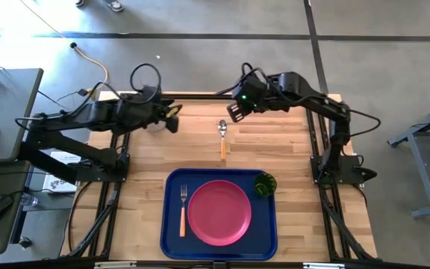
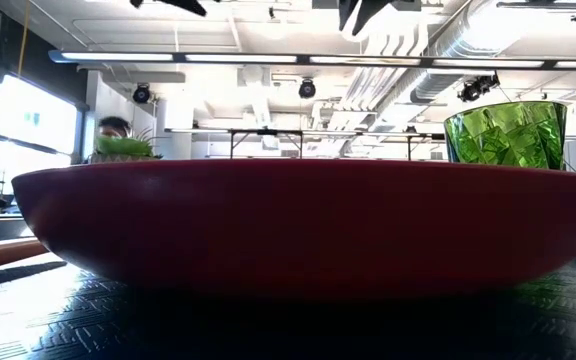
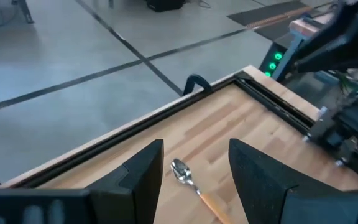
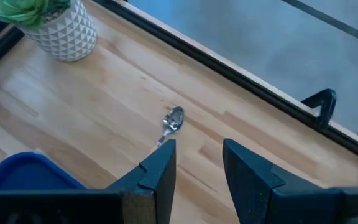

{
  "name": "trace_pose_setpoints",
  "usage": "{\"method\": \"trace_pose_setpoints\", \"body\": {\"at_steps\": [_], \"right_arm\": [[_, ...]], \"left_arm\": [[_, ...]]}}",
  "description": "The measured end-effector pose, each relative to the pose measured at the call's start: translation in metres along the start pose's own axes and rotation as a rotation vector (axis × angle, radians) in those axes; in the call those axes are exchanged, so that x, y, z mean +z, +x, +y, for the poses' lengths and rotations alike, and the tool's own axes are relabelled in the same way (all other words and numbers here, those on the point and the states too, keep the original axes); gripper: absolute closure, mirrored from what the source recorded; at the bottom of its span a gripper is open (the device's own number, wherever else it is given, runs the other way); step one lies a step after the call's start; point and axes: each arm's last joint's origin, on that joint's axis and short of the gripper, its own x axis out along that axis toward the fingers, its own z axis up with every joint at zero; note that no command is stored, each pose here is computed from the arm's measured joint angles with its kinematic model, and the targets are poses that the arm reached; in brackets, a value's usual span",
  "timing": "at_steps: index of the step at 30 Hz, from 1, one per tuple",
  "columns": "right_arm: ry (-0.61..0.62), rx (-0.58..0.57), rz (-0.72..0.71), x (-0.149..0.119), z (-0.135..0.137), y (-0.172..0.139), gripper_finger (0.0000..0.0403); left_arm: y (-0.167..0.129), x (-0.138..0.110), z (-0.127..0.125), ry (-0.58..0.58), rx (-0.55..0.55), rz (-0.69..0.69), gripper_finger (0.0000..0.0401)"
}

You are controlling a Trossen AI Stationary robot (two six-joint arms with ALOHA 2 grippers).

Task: Pick and place plate/cup/fork/spoon on tray
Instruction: Put the orange spoon on the blue tray to the left side of the yellow fork

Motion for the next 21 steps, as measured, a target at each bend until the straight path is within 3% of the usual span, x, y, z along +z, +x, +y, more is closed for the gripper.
{"method": "trace_pose_setpoints", "body": {"at_steps": [11,21], "right_arm": [[-0.038,-0.004,-0.033,0.000,-0.007,-0.011,0.0279],[-0.023,0.022,-0.076,0.000,-0.022,-0.033,0.0279]], "left_arm": [[0.053,0.014,-0.011,-0.039,-0.020,0.077,0.0231],[0.091,0.029,-0.019,-0.061,0.079,0.182,0.0231]]}}
